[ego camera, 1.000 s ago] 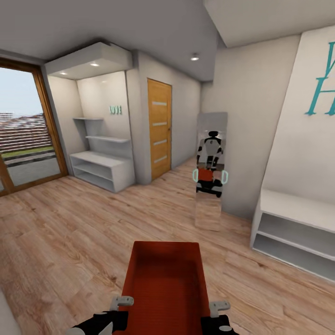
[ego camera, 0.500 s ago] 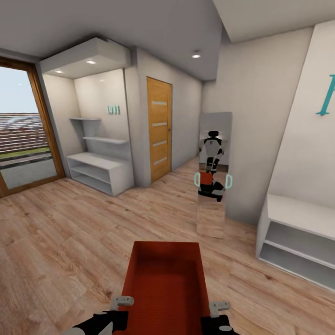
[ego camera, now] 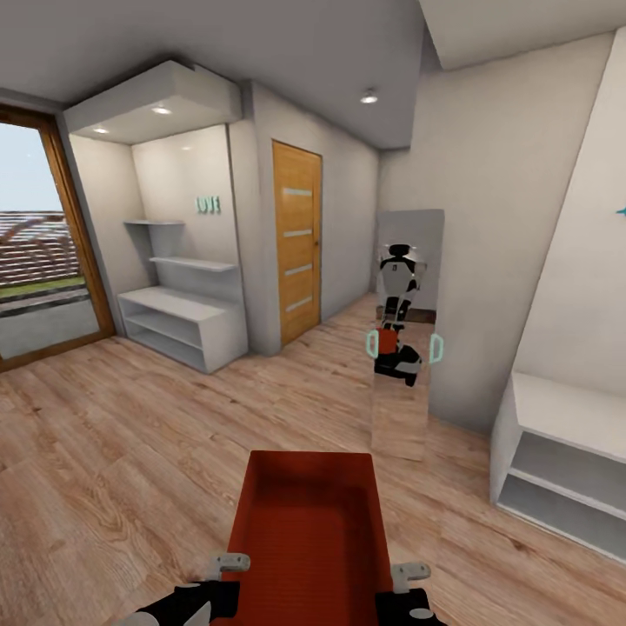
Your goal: Move the two storage containers from the living room to the garage. In the garage, place one container on the floor and stack the other container on top of it (either order is fine).
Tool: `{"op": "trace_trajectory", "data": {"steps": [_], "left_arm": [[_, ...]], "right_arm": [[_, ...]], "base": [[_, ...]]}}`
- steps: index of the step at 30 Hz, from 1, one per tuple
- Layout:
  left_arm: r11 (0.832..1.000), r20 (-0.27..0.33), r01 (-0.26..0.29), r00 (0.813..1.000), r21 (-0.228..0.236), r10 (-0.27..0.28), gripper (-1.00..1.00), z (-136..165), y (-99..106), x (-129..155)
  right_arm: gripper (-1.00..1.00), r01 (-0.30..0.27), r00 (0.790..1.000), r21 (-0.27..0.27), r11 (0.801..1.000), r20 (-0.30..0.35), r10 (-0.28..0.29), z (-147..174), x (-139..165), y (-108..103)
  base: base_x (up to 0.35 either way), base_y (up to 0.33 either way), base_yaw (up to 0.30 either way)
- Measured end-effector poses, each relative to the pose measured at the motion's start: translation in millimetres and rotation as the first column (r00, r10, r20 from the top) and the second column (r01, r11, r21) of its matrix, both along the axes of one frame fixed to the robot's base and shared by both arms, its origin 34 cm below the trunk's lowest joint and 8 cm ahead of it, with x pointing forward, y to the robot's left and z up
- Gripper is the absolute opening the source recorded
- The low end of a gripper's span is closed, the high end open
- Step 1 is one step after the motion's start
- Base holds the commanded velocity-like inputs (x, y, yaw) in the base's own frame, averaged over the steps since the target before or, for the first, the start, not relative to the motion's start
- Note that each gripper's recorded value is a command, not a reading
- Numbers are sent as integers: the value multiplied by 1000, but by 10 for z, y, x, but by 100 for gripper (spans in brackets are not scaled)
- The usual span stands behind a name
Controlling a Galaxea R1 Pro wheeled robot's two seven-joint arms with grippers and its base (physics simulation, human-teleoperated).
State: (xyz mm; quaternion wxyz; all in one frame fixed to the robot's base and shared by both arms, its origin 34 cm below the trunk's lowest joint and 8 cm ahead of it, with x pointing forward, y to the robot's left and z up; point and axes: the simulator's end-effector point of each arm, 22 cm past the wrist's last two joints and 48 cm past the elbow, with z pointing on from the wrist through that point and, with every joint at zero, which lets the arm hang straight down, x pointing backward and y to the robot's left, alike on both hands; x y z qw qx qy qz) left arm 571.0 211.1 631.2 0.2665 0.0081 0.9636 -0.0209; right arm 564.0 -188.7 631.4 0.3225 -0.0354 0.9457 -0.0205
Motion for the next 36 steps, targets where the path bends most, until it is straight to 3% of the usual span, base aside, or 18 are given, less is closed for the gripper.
{"op": "trace_trajectory", "data": {"steps": [29, 36], "left_arm": [[1000, 0, 0, 1000, 2, 0, -100, -2, 14, -1], [1000, 0, 0, 1000, 2, 0, -100, -4, 15, -4]], "right_arm": [[-100, 1, 1000, 2, 1000, 0, -1, -1, -6, 15], [-100, 0, 1000, 1, 1000, -1, 0, -1, -6, 16]], "base": [[324, 0, 0], [324, 0, 193]]}}
